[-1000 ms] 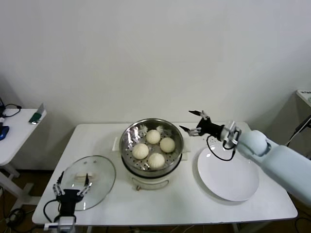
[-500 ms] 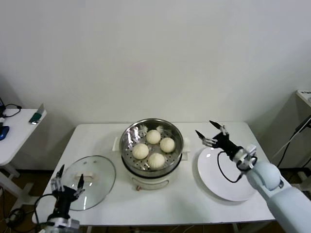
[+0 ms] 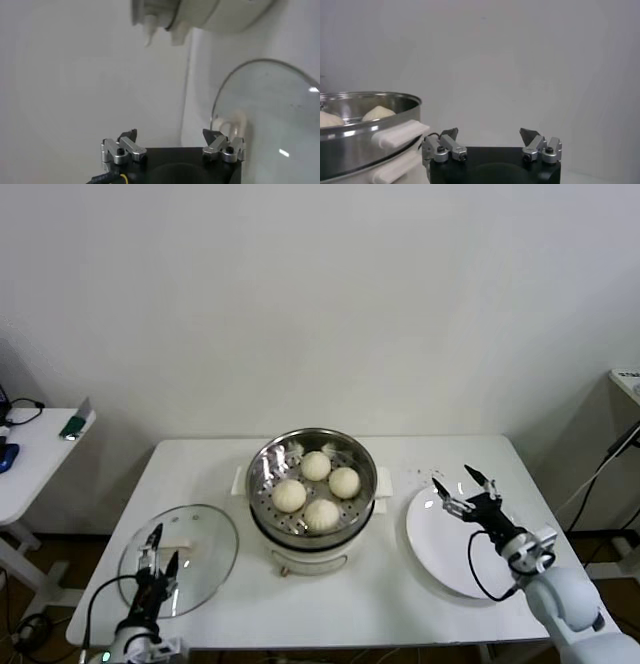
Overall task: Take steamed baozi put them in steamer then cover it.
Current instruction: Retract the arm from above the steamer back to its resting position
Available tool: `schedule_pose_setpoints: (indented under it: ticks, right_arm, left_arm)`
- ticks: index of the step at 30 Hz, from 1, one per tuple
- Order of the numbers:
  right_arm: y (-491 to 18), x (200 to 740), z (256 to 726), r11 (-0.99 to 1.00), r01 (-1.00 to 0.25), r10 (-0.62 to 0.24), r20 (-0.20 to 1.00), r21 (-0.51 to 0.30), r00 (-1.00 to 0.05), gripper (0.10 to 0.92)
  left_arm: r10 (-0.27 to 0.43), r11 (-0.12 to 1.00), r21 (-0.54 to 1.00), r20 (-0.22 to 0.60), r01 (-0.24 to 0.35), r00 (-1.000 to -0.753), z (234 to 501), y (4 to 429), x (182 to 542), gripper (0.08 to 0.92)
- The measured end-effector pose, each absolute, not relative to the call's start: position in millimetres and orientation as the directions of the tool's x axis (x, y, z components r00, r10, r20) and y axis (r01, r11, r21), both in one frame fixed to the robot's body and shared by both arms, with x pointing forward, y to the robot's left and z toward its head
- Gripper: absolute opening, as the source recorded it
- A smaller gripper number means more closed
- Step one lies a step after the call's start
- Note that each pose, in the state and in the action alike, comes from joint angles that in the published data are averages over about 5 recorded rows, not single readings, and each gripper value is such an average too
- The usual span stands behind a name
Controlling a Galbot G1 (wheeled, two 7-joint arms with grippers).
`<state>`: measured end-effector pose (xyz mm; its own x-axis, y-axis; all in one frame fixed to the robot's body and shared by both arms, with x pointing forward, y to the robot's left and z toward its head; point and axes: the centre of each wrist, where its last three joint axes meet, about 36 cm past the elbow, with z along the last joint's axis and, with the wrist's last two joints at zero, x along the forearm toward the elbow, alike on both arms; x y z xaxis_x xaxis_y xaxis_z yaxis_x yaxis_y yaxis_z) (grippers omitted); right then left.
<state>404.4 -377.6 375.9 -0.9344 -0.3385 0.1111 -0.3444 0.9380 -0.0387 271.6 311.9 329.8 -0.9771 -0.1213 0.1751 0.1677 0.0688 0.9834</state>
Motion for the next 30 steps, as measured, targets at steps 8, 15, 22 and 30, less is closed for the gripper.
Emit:
schedule_pose_setpoints:
  ticks: [8,15,22,30]
  right_arm:
    - [-377.6,392.8,366.4,0.949,-0.313,-0.307,0.126,-0.032,-0.943,0.823]
    - [-379.0,385.9,361.8,0.955,-0.294,-0.287,0.135,-0.038,-0.948,0.823]
    - [-380.3,381.9,358.1,0.958,-0.282,-0.273,0.143,-0.046,-0.951,0.823]
    - [-379.6,378.8,353.4,0.958,-0.281,-0.270,0.154,-0.055,-0.951,0.823]
  left_arm:
    - [-0.129,-0.033,0.980,0.192,0.198,-0.973,307.5,315.9,282.1,0.823]
    - [-0.140,-0.073,0.978,0.185,0.197,-0.973,289.5,321.3,294.4,0.823]
    - [-0.149,-0.094,0.980,0.161,0.176,-0.976,275.5,327.0,311.3,0.823]
    - [-0.152,-0.097,0.984,0.133,0.149,-0.979,265.7,331.5,333.3,0.778]
